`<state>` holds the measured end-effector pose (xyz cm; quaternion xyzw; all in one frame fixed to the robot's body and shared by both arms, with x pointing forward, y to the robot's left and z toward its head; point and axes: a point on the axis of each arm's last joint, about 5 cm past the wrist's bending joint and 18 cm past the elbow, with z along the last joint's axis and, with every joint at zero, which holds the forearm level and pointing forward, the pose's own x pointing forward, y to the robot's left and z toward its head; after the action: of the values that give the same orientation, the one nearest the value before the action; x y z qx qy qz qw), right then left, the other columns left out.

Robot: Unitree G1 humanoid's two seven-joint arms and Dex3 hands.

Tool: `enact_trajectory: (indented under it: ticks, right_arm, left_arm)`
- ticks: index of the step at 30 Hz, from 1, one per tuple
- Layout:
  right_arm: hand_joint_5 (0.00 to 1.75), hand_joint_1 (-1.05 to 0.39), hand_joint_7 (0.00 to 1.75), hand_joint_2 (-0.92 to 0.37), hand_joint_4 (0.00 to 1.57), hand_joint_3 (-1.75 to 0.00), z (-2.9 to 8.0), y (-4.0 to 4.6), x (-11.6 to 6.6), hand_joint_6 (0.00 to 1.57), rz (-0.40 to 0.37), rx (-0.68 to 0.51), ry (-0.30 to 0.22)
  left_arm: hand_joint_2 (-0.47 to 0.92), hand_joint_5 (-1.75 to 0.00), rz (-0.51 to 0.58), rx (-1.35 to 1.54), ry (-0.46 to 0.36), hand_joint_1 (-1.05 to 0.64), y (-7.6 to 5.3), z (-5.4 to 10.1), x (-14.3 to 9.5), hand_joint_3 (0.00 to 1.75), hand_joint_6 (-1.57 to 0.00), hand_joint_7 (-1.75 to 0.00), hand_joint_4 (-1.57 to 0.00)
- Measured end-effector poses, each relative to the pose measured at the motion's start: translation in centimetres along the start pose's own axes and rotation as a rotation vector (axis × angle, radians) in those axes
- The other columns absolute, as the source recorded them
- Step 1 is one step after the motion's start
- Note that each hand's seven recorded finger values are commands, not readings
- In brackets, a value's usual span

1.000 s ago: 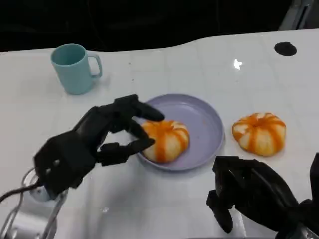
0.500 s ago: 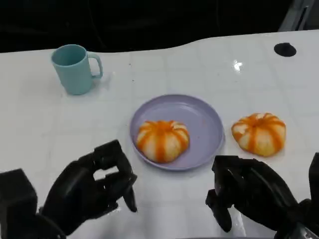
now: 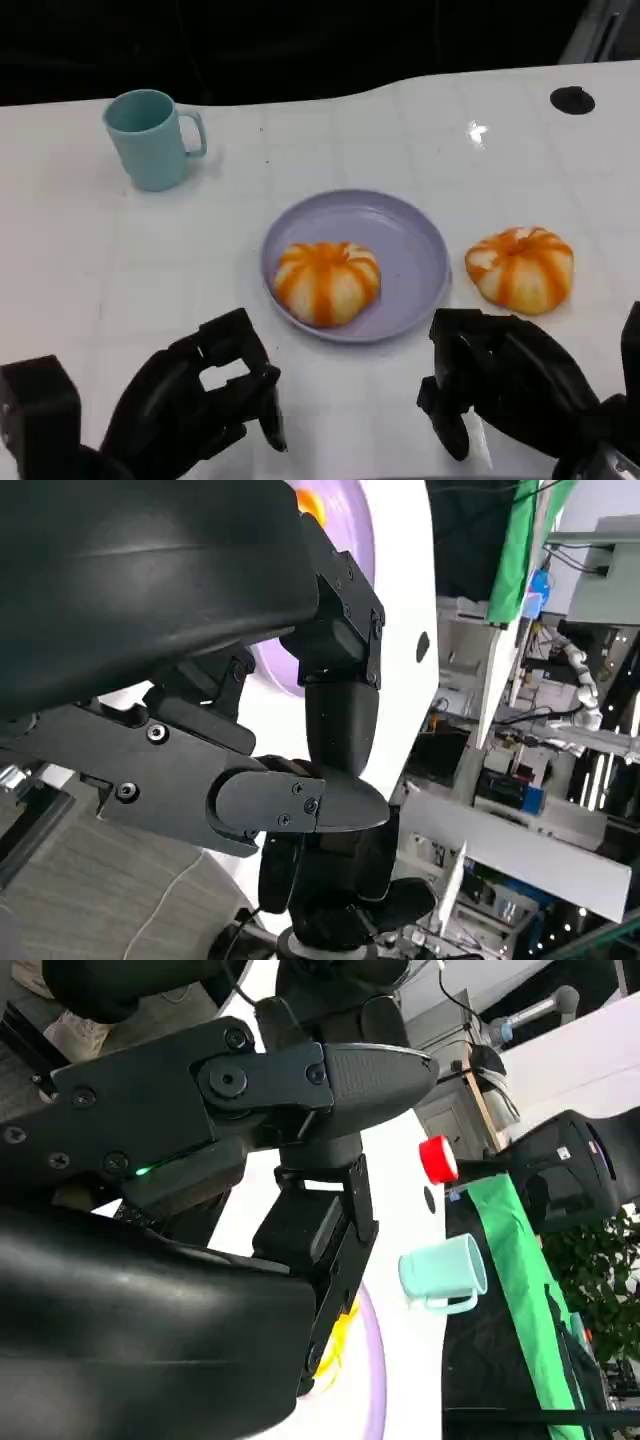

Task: Grasp the bread from the table and place it into the plate.

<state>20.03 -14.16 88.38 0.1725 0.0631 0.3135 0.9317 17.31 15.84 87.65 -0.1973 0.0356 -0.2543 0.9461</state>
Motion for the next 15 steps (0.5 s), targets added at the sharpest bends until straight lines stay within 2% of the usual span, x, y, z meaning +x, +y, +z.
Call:
enact_trajectory:
  ticks: [15]
  right_arm:
    - [1.63,-0.93,1.55,-0.92,1.28,-0.38,-0.03,-0.51,-0.14,1.09,-0.001,-0.01,-0.006]
  left_arm:
    - [0.92,-1.75,-0.047,-0.019,0.012,-0.57,-0.6,-0.47,0.59,0.26,-0.59,-1.75,-0.8]
